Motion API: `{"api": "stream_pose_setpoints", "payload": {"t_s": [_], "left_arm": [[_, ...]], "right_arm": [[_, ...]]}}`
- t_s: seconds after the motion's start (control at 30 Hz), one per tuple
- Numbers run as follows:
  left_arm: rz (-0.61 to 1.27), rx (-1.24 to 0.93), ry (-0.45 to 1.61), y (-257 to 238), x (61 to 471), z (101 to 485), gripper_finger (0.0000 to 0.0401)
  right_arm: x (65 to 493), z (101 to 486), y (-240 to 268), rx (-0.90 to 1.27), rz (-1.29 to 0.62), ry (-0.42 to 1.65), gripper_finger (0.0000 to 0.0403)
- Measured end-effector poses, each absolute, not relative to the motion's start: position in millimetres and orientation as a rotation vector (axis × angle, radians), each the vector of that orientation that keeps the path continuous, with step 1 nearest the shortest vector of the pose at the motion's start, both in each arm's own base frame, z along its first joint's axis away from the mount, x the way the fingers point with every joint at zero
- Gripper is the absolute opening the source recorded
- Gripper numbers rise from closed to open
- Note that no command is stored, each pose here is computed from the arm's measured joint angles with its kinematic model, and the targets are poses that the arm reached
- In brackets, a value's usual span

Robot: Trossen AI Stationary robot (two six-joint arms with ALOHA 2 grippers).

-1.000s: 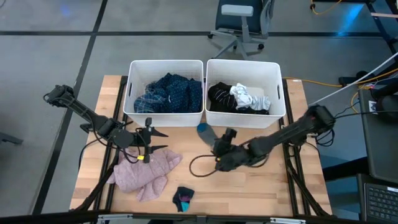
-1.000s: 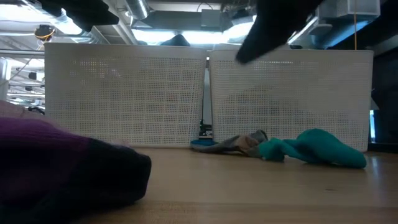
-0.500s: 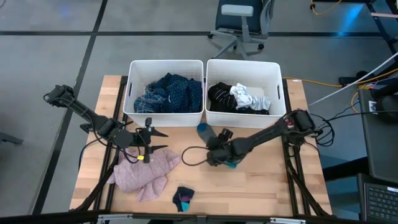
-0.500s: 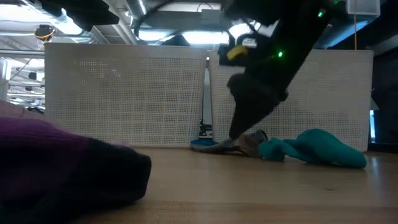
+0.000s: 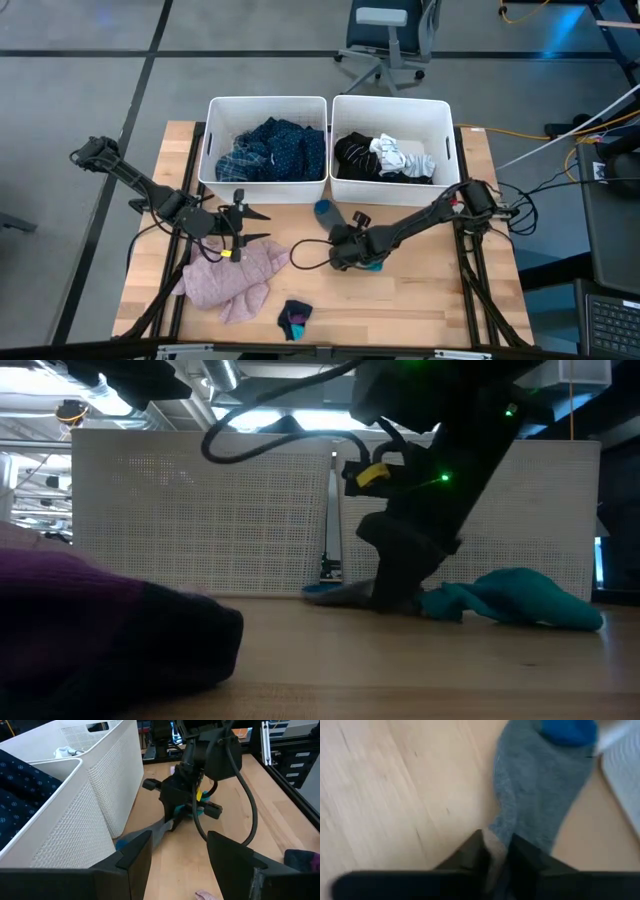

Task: Sort clothes
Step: Put the gray sock into the left white bin

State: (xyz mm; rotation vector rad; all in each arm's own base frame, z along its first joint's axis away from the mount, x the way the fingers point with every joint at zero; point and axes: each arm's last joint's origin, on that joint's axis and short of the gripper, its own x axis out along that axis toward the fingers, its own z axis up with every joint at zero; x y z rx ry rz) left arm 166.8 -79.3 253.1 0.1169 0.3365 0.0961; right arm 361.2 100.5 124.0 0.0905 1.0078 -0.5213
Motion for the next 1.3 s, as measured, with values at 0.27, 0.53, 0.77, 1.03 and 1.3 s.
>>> {"api": "stream_pose_setpoints", "payload": {"t_s": [0.27, 0.53, 0.77, 1.03, 1.3], "left_arm": [[0.098, 0.111, 0.341, -79.9, 167.8, 252.0, 0.0180], [0.069, 0.182, 0.365, -88.2, 181.0, 242.1, 0.0180], [0.033, 0.358, 0.401, -99.9, 200.5, 223.5, 0.0180], [-0.036, 0.413, 0.338, -113.6, 221.1, 212.0, 0.0180], [-0.040, 0.440, 0.384, -125.0, 241.2, 205.6, 0.0180]], "right_arm": [[369.0, 129.2, 112.7, 0.027, -0.444, 0.904, 0.0038], [374.1, 151.4, 142.7, -0.117, -0.391, 0.800, 0.0010], [383.7, 179.9, 163.2, -0.150, -0.350, 0.717, 0.0030], [384.4, 183.7, 166.3, -0.141, -0.353, 0.702, 0.0010], [384.6, 183.8, 166.2, -0.116, -0.362, 0.696, 0.0023]]}}
